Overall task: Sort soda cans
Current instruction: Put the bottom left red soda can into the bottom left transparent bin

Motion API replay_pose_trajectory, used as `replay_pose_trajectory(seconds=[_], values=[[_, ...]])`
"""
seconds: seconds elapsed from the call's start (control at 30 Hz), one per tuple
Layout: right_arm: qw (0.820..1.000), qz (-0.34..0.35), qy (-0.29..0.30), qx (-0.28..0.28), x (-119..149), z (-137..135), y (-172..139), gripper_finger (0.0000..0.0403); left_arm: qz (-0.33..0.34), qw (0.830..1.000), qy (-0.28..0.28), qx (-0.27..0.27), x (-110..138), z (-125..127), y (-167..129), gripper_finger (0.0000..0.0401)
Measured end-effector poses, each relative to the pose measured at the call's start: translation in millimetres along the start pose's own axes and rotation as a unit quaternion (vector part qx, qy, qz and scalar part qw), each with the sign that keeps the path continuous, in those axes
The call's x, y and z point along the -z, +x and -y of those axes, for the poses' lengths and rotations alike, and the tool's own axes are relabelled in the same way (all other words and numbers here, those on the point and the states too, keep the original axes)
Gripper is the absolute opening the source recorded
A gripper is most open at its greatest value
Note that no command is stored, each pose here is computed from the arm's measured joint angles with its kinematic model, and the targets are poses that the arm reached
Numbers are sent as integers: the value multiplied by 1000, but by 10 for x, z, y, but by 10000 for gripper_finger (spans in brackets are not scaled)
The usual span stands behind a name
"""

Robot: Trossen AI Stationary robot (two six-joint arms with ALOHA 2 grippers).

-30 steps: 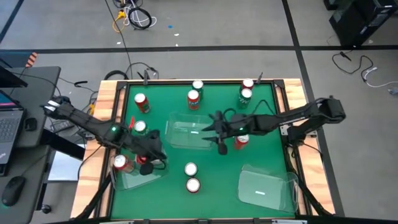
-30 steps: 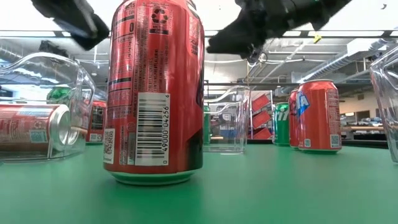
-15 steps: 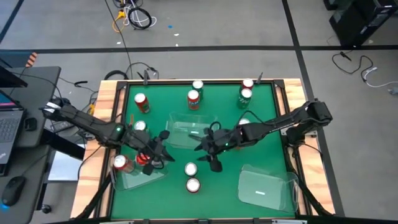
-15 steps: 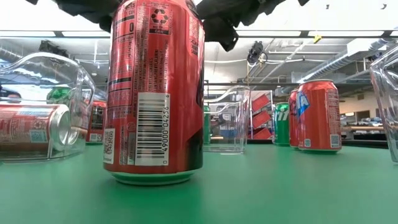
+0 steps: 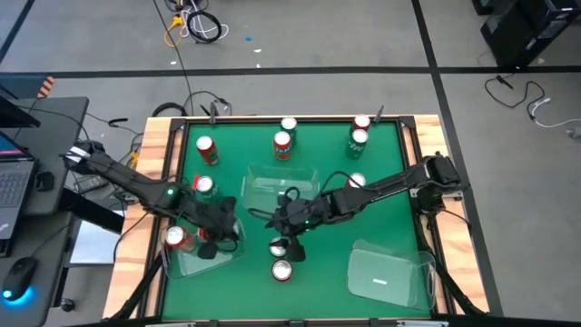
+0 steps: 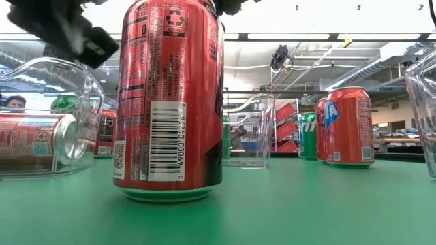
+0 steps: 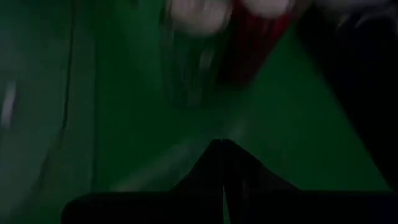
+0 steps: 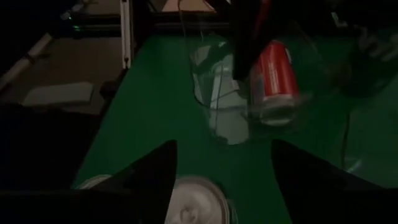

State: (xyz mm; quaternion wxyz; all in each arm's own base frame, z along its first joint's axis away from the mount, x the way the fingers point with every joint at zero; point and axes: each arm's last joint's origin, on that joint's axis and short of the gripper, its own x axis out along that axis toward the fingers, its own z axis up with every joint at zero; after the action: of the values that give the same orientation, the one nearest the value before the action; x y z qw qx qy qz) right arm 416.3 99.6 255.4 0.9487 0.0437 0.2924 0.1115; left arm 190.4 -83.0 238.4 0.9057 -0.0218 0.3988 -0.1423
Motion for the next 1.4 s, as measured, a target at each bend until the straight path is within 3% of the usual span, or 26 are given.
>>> replay_pose_trajectory(seconds=[0.2,0.4,0.63,0.83,1.1,1.2,1.4], values=[[1000,-3,-28,-7,-141,-120,-13,259,-98,992,-60,-60,-8,67,-235,0],[999,-8,-31,-4,-125,-165,-12,270,-218,960,-159,-70,136,78,-174,6],[999,-16,-35,-3,-109,-164,-12,272,-289,944,-146,-67,201,132,41,59],[999,-17,-42,-3,-107,-163,-12,271,-301,940,-121,-102,215,114,169,132],[999,-27,-41,-2,-86,-168,-13,270,-276,946,-137,-104,86,141,156,219],[999,-27,-40,-2,-87,-168,-13,270,-255,951,-132,-115,-1,152,118,236],[999,-30,-41,-3,-78,-185,-13,271,-282,940,-128,-146,31,115,112,244]])
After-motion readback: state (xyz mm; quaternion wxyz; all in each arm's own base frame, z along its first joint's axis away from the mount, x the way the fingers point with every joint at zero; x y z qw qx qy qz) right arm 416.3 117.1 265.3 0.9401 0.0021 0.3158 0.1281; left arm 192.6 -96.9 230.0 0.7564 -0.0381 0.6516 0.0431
